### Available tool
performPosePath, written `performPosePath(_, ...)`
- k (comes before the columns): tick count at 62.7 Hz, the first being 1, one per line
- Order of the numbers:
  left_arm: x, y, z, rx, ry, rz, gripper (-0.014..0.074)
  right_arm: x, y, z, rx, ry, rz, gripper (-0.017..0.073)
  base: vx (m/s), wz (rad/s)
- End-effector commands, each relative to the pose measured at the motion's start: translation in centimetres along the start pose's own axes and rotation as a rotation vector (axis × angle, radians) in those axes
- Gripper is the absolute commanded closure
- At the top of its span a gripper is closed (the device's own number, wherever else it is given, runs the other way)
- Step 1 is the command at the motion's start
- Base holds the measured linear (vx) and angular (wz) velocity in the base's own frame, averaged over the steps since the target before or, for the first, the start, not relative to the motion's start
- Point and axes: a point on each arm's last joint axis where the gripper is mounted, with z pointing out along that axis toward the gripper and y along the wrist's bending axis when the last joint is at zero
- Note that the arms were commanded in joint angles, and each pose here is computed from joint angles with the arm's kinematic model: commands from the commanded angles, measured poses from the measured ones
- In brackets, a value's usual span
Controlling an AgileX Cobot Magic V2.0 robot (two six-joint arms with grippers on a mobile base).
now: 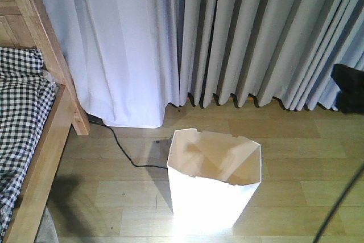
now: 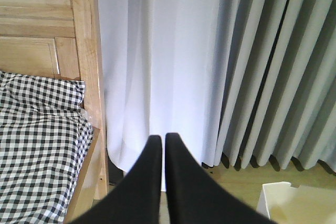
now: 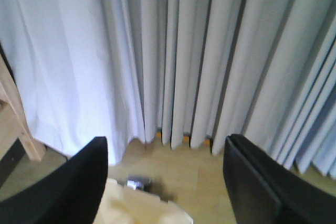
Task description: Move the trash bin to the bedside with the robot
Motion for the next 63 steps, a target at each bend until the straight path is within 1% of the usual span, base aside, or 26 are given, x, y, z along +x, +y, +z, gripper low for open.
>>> performPosePath(1,-0.1,0.0,0.1,0.004,-0.064,-0.010,0.0599,-0.7,0.3,-2.2,0.037,-0.107,-0.022,0.0090,0.00,0.00)
performPosePath(7,-0.1,0.0,0.1,0.004,-0.064,-0.010,0.0599,0.2,0.9,-4.2,0.064,-0.189,-0.034,0.0090,0.00,0.00)
performPosePath(16,-0.1,0.0,0.1,0.004,-0.064,-0.010,0.0599,2.2,1.4,-6.1,0.113,-0.315,-0.057,0.0090,0.00,0.00)
performPosePath(20,-0.1,0.0,0.1,0.004,-0.064,-0.010,0.0599,3.5,1.4,-6.8,0.141,-0.370,-0.055,0.0090,0.00,0.00)
performPosePath(23,-0.1,0.0,0.1,0.004,-0.064,-0.010,0.0599,4.3,1.5,-7.3,0.148,-0.400,-0.055,0.0090,0.00,0.00)
performPosePath(27,-0.1,0.0,0.1,0.004,-0.064,-0.010,0.0599,5.2,1.5,-7.7,0.150,-0.428,-0.041,0.0105,0.00,0.00)
performPosePath(33,-0.1,0.0,0.1,0.004,-0.064,-0.010,0.0599,5.5,1.7,-7.9,0.137,-0.441,-0.027,0.0170,0.00,0.00)
performPosePath(37,-0.1,0.0,0.1,0.004,-0.064,-0.010,0.0599,5.5,1.8,-7.8,0.124,-0.429,-0.030,0.0237,0.00,0.00)
performPosePath(42,-0.1,0.0,0.1,0.004,-0.064,-0.010,0.0599,5.5,1.8,-7.7,0.119,-0.421,-0.030,0.0358,0.00,0.00)
performPosePath(49,-0.1,0.0,0.1,0.004,-0.064,-0.010,0.0599,5.5,1.8,-7.7,0.123,-0.422,-0.032,0.0575,0.00,0.00)
performPosePath(57,-0.1,0.0,0.1,0.004,-0.064,-0.010,0.0599,5.5,1.8,-7.7,0.119,-0.422,-0.025,0.0570,0.00,0.00)
performPosePath(63,-0.1,0.0,0.1,0.004,-0.064,-0.010,0.0599,5.5,1.8,-7.7,0.113,-0.423,-0.006,0.0568,0.00,0.00)
